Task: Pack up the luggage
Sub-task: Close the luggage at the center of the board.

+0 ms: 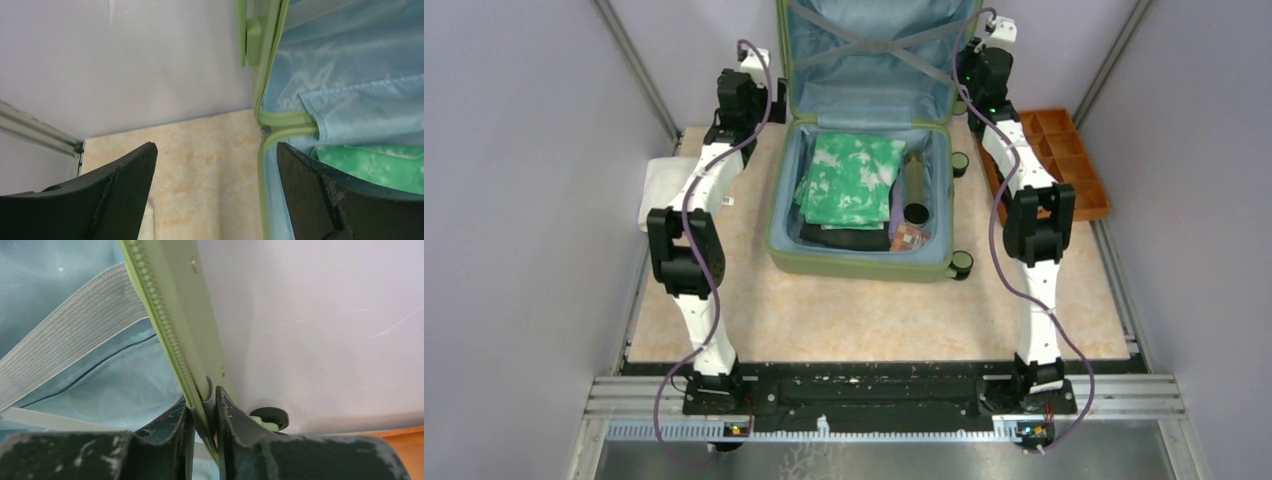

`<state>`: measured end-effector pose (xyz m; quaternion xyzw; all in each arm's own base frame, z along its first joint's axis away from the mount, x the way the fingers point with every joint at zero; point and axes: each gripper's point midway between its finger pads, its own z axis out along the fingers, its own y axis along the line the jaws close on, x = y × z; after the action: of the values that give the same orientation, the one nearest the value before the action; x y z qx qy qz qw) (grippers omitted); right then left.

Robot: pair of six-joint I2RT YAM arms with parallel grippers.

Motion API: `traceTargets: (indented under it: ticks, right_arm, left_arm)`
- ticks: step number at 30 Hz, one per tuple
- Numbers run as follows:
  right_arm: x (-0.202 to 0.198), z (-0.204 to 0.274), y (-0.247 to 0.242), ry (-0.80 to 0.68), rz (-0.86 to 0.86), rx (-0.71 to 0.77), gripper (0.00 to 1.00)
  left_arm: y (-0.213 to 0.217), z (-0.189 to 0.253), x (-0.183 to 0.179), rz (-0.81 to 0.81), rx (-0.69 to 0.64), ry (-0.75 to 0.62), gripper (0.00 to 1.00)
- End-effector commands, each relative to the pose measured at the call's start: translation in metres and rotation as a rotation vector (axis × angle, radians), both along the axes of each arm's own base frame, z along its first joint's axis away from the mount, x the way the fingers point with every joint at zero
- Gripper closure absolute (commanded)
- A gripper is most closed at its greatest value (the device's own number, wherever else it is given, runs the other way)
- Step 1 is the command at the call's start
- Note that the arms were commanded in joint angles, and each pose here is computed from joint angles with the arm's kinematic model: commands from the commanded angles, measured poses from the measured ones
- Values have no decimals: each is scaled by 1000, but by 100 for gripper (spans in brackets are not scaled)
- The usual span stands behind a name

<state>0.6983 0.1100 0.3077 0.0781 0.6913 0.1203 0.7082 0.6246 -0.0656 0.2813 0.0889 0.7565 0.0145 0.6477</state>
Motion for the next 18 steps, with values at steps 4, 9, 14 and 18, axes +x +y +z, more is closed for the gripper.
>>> traceTargets:
  ticks: [4, 9, 14, 18]
  right_arm:
    - [-26, 78, 11, -229, 94, 49, 100]
    - [-56, 102, 21, -281, 165, 84, 100]
    - [-98, 112, 38, -324, 255, 92, 100]
    - [-130, 107, 48, -342, 300, 93, 100]
  left_arm:
    - [3, 55, -50, -71, -44, -62, 4]
    - [6, 37, -67, -99, -125, 67, 3]
    - [4, 22, -88, -127, -124, 124, 3]
    - [3, 21, -102, -135, -128, 145, 3]
